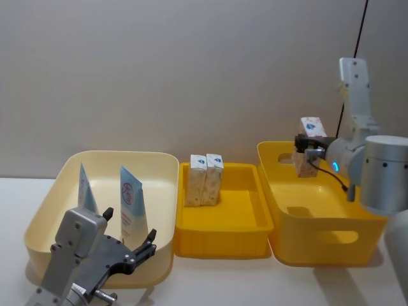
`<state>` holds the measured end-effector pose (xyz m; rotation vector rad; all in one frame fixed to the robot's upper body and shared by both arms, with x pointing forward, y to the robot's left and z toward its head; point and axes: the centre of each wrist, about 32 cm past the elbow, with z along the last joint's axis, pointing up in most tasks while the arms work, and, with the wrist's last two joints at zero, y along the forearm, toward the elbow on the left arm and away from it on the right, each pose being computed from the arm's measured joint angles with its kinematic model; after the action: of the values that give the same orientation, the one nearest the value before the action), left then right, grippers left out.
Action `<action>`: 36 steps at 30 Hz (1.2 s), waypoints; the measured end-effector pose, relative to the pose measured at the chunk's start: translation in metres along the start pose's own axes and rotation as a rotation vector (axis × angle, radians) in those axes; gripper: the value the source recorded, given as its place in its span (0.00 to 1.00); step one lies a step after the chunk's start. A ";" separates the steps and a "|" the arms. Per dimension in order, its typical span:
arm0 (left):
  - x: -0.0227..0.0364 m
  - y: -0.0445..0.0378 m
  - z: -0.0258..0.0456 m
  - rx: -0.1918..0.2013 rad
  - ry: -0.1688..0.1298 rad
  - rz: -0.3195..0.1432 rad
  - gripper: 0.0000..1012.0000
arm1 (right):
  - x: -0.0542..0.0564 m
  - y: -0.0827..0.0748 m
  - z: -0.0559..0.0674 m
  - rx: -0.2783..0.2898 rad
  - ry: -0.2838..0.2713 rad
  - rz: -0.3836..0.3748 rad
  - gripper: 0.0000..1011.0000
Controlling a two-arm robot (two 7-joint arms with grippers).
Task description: Bimanual collaborative sorting of washing and personal care products
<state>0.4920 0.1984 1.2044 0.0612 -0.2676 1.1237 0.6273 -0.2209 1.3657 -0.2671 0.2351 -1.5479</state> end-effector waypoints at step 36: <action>0.0011 -0.0017 0.0021 -0.002 -0.003 -0.004 0.99 | 0.026 -0.008 0.003 -0.017 0.036 -0.020 0.99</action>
<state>0.4936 0.1983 1.2068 0.0613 -0.2716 1.1195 0.6213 -0.2466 1.3716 -0.2562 0.2750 -1.5725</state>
